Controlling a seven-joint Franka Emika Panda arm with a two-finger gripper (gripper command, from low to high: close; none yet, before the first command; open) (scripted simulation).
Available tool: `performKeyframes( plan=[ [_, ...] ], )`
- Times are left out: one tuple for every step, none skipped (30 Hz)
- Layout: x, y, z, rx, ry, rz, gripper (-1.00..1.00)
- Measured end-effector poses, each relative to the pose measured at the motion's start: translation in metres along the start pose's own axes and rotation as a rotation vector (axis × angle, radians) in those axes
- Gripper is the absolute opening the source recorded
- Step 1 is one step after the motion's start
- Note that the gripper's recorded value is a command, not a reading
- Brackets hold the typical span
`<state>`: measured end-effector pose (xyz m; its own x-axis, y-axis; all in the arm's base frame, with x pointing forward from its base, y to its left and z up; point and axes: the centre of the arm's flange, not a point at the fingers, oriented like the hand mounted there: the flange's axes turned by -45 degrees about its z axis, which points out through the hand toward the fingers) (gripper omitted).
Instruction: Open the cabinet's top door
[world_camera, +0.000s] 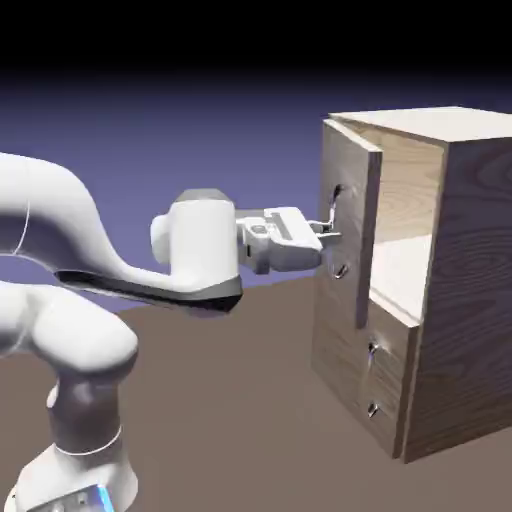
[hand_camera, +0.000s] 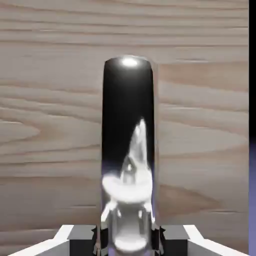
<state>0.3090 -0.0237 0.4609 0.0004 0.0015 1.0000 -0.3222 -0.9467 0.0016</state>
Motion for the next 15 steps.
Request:
performKeyframes(
  plan=[
    [0.0, -0.002, -0.004, -0.016, 0.0, 0.0, -1.0],
    [0.0, -0.005, -0.009, -0.033, 0.0, 0.001, -1.0],
    [0.0, -0.008, -0.013, -0.05, 0.0, 0.001, -1.0],
    [0.0, -0.011, -0.018, -0.07, 0.0, 0.001, -1.0],
    [0.0, -0.014, -0.023, -0.088, 0.0, 0.001, -1.0],
    [0.0, -0.017, -0.028, -0.106, 0.0, 0.001, -1.0],
    [0.0, -0.02, -0.032, -0.124, 0.0, 0.002, -1.0],
    [0.0, -0.022, -0.034, -0.135, 0.0, 0.003, -1.0],
    [0.0, -0.022, -0.036, -0.14, 0.0, 0.004, -1.0],
    [0.0, -0.023, -0.037, -0.144, 0.0, 0.004, -1.0],
    [0.0, -0.024, -0.038, -0.148, 0.0, 0.002, -1.0],
    [0.0, -0.026, -0.04, -0.157, 0.0, 0.001, -1.0],
    [0.0, -0.029, -0.044, -0.172, 0.0, 0.001, -1.0],
    [0.0, -0.032, -0.047, -0.188, 0.0, 0.002, -1.0],
    [0.0, -0.035, -0.051, -0.204, 0.0, 0.002, -1.0]
  ],
)
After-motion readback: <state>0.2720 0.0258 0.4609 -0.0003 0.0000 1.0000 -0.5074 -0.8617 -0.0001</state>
